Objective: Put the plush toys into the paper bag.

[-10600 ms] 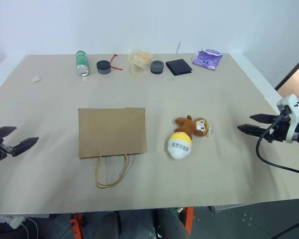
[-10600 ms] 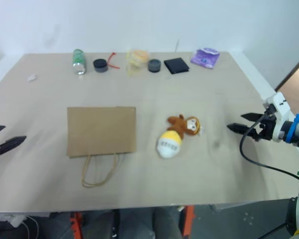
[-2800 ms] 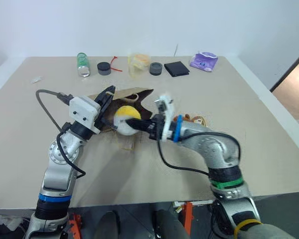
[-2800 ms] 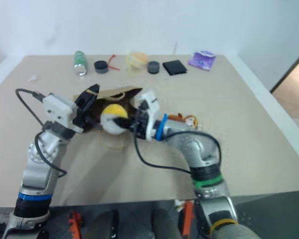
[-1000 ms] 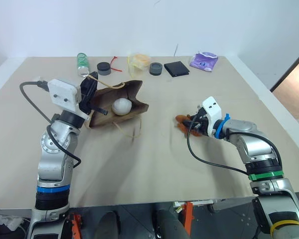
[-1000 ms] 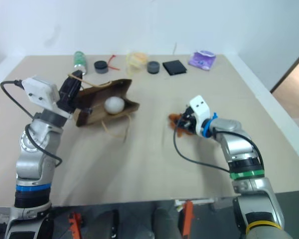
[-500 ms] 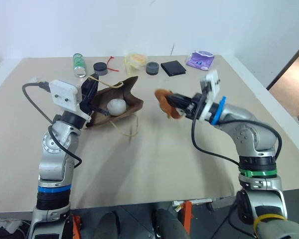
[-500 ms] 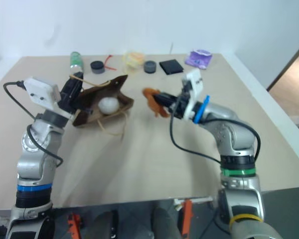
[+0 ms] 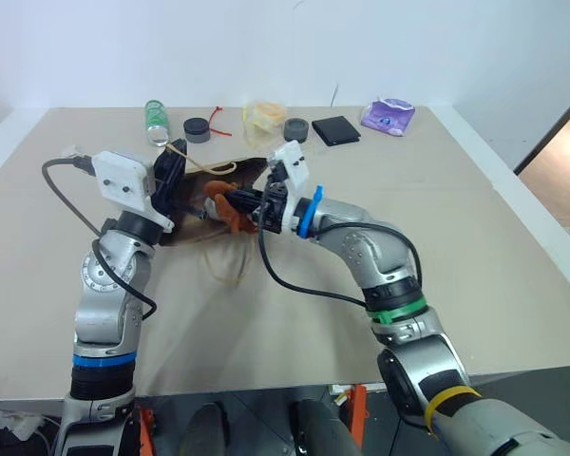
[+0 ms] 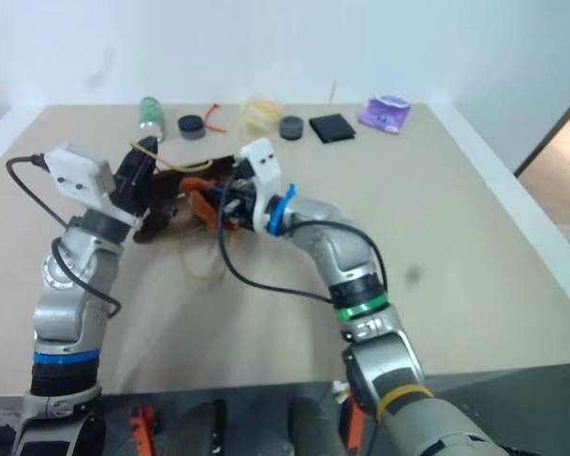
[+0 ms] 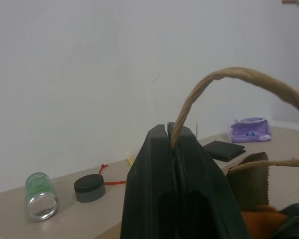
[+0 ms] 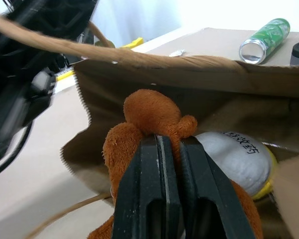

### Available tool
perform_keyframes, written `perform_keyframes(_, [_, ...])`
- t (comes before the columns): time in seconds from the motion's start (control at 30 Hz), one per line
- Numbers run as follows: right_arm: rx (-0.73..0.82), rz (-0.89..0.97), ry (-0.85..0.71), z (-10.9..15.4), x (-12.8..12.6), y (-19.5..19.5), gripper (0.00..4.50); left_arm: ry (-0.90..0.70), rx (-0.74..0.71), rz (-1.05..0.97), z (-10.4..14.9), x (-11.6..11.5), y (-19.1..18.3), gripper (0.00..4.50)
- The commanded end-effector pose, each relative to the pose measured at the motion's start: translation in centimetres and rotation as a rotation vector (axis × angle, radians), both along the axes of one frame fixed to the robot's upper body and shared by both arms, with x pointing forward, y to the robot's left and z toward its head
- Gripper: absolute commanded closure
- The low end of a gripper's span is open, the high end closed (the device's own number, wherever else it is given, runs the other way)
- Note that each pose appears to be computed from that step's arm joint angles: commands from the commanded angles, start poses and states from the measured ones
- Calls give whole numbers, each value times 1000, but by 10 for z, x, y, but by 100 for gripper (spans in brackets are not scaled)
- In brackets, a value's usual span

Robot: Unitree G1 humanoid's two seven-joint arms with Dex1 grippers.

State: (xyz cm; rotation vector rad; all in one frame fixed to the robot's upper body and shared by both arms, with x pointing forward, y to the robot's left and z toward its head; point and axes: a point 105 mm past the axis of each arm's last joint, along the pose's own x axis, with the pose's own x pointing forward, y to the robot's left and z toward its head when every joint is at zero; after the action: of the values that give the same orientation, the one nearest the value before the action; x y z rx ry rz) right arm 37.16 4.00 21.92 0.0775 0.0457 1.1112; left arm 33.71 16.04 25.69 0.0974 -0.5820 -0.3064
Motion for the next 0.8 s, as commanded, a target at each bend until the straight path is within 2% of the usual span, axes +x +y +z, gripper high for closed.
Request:
perform_keyframes(0.03, [51, 39, -104, 34, -1, 19, 445, -46, -3, -18, 11, -7, -4, 450])
perform_keyframes(0.23, [102, 20, -102, 37, 4, 40, 445, -47, -6, -20, 11, -9, -6, 450])
perform_keyframes(0.4, [-14, -55, -108, 4, 16, 46, 445, -49, -19, -20, 13, -8, -6, 450])
perform_keyframes(0.5, [-29, -53, -127, -1, 18, 42, 341, -53, -22, -18, 15, -7, -6, 450])
perform_keyframes(0.53, [-18, -44, -134, 2, 17, 40, 328, -53, -23, -16, 15, -7, -5, 450])
perform_keyframes(0.57, [-5, -31, -147, 7, 15, 37, 263, -52, -25, -11, 15, -6, -4, 450])
perform_keyframes(0.63, [22, -15, -177, 18, 11, 28, 190, -45, -37, -1, 15, -5, 0, 450])
perform_keyframes(0.73, [59, 15, -223, 34, 3, 10, 27, -39, -45, 6, 14, -4, 3, 450])
perform_keyframes(0.77, [64, 27, -235, 38, -1, 4, 6, -38, -46, 7, 14, -4, 3, 450])
perform_keyframes(0.8, [65, 35, -242, 40, -3, 0, 6, -37, -47, 7, 14, -4, 4, 450])
